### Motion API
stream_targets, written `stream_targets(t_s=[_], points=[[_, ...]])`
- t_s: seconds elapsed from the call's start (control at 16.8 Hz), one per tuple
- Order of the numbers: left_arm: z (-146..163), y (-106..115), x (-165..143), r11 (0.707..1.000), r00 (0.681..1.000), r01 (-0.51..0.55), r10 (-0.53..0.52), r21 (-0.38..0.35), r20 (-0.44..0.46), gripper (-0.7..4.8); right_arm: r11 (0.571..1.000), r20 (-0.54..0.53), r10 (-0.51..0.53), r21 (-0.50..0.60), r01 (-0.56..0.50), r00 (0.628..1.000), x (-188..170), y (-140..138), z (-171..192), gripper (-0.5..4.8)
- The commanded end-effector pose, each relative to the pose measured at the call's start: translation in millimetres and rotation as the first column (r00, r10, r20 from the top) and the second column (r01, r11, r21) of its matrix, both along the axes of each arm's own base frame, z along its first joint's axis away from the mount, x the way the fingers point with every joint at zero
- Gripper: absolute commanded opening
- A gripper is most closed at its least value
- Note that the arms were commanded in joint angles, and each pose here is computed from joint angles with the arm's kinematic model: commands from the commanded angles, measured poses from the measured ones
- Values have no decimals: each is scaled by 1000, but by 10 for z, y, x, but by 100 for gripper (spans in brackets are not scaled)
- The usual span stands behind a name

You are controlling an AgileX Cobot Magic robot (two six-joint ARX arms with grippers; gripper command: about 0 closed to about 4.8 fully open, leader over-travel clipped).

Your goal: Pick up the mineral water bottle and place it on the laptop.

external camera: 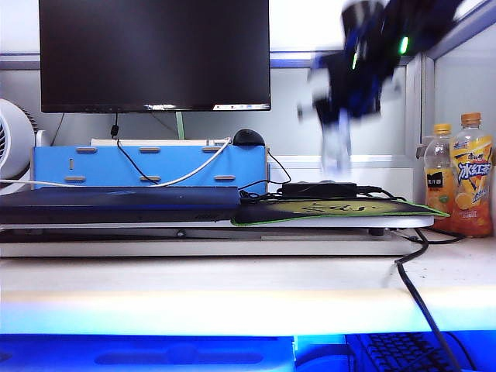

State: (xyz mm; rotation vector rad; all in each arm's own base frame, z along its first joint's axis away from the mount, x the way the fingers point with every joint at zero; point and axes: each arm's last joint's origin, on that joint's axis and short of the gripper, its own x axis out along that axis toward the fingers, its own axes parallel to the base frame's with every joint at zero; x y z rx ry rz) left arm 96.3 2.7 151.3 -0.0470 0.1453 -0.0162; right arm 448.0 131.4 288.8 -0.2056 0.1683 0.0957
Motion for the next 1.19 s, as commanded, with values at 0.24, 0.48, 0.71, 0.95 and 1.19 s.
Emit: stream_targets(t_s=[0.24, 0.48, 0.71, 0.95, 1.19], points=[[2, 0, -1, 1000, 1000, 1, -1, 1, 2, -2, 907, 299, 369, 92, -412, 880, -264, 385, 991, 21], [1, 0, -1, 1000, 1000, 1, -1, 1, 2, -2, 795, 294, 556, 83, -600, 777, -469, 808, 1031, 21], [1, 0, -1, 1000, 1000, 1, -1, 1, 2, -2, 731, 202, 649, 100, -675, 733, -574, 1183, 821, 22], [2, 0, -1, 1000, 1000, 1, -1, 2, 2, -2, 704, 81, 695, 124, -699, 714, -559, 1460, 462, 22], [1, 0, -1, 1000, 1000, 1, -1, 1, 2, -2, 680, -5, 728, 142, -720, 686, -553, 1617, 204, 22]])
